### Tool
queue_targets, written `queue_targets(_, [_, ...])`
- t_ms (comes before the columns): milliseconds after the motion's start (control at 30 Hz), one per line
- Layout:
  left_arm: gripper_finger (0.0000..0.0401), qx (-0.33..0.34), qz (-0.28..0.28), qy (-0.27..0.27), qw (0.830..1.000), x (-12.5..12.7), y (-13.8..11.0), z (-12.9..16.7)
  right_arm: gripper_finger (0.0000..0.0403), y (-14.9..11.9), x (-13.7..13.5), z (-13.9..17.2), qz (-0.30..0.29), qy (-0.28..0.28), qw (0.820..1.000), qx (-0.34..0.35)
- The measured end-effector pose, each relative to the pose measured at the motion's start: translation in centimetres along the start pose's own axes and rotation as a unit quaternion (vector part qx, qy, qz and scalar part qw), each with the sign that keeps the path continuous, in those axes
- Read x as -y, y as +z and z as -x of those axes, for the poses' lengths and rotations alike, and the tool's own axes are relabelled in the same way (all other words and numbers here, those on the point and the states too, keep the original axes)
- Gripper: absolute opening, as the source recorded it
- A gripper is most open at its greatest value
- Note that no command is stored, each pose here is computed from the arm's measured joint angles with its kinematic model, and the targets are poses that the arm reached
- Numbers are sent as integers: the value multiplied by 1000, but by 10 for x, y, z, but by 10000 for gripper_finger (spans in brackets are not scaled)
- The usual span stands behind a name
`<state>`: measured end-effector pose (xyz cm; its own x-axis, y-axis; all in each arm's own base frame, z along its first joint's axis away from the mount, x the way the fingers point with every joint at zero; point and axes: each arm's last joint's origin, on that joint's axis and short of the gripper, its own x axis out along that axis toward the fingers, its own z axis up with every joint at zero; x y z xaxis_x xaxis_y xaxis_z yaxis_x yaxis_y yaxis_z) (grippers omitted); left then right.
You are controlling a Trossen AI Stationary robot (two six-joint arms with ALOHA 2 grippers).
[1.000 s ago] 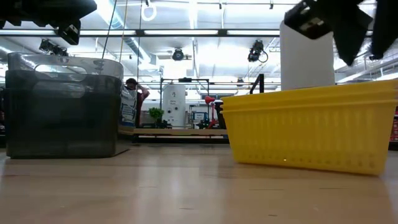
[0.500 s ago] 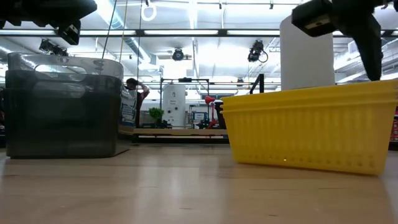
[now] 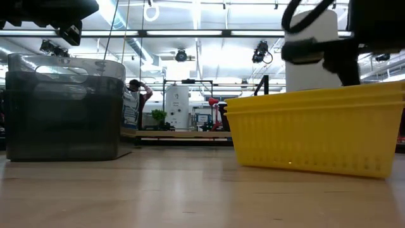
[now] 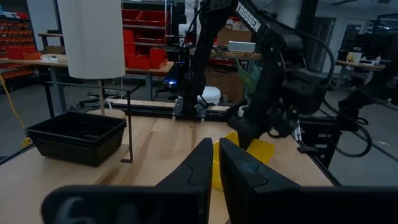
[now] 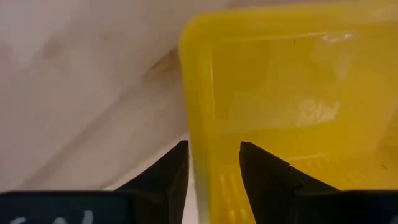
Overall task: Stack baskets on shelf by color
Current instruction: Put the stacked yellow baskets on the shelf
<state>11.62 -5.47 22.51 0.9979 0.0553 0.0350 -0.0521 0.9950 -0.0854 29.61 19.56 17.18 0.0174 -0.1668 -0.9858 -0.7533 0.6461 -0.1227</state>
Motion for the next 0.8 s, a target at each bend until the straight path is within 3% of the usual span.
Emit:
queue_targets(233, [26,0,0,0,1000,0,0,0,107,2,8,-15,2,10,1000,-18])
queue_targets(500, [33,0,0,0,1000,0,0,0,13,1,11,-14,15,10,1000,-16])
queue_targets(800, [29,0,0,0,1000,0,0,0,10,2,13,-14,10,1,1000,-13])
